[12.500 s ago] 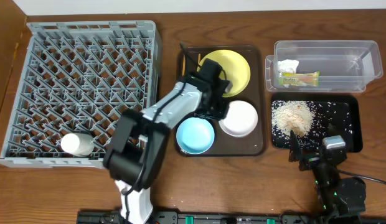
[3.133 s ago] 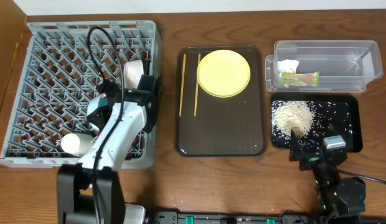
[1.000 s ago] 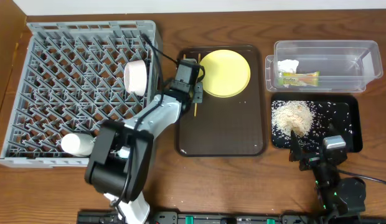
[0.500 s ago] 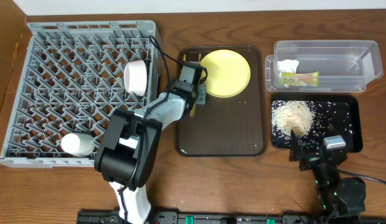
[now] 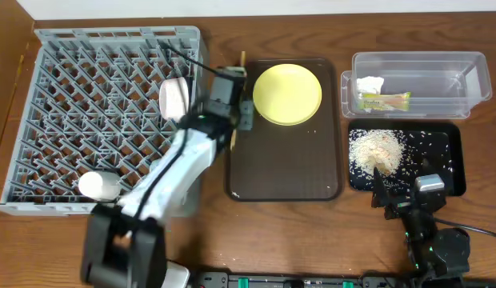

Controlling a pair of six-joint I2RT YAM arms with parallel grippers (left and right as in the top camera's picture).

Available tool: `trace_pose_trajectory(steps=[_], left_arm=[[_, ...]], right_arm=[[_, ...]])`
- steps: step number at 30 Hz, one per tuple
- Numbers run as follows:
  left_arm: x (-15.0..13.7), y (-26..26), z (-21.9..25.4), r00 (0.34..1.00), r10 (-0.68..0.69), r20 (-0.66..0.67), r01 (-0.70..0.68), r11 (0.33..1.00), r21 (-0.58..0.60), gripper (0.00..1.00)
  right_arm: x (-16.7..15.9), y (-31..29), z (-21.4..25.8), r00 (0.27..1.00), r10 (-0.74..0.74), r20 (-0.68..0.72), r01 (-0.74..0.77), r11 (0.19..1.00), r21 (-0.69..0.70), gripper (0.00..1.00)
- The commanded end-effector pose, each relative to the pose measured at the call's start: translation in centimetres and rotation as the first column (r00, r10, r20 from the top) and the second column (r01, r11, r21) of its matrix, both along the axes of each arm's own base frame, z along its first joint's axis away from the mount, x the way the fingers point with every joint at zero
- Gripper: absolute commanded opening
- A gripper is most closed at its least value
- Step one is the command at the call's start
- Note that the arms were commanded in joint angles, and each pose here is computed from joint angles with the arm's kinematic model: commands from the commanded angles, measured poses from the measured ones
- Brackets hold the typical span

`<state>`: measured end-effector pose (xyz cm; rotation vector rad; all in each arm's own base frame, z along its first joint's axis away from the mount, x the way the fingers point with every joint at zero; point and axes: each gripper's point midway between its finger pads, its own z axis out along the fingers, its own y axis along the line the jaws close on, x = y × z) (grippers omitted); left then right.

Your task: Sort waste into correct bins and load items into the dishwasher

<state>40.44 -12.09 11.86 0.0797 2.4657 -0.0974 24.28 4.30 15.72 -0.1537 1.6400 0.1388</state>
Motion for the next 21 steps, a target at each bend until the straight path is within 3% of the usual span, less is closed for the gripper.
trace_pose_trajectory(steps=[1,4,7,14,18,21], left_arm=[[-0.5,3.9,2.9,0.997,0.046,0.057,-0.053,0.988,0.142,0.08],[-1.4,9.0,4.9,0.984,0.149,0.096,-0.169,0.948,0.269,0.08],[-1.3,13.8,5.6,0.963,0.244,0.111,-0.266,0.92,0.286,0.08],[-1.2,20.3,4.8,0.964,0.257,0.073,-0.267,0.905,0.331,0.08],[-0.6,22.1,2.2,0.985,0.174,-0.003,-0.158,0.902,0.401,0.08],[-0.3,23.1,1.5,0.984,0.18,-0.016,-0.155,0.887,0.434,0.08]], right_arm=[[0.0,-0.1,-0.1,1.0,-0.002,-0.004,0.002,1.0,0.007,0.99],[0.0,-0.1,-0.1,1.0,-0.002,-0.004,0.002,1.0,0.007,0.99],[0.0,-0.1,-0.1,1.0,-0.002,-0.004,0.002,1.0,0.007,0.99],[0.0,-0.1,-0.1,1.0,-0.002,-0.004,0.002,1.0,0.007,0.99],[0.0,-0.1,-0.1,1.0,-0.002,-0.004,0.003,1.0,0.007,0.99],[0.0,-0.1,-0.1,1.0,-0.002,-0.004,0.002,1.0,0.007,0.99]])
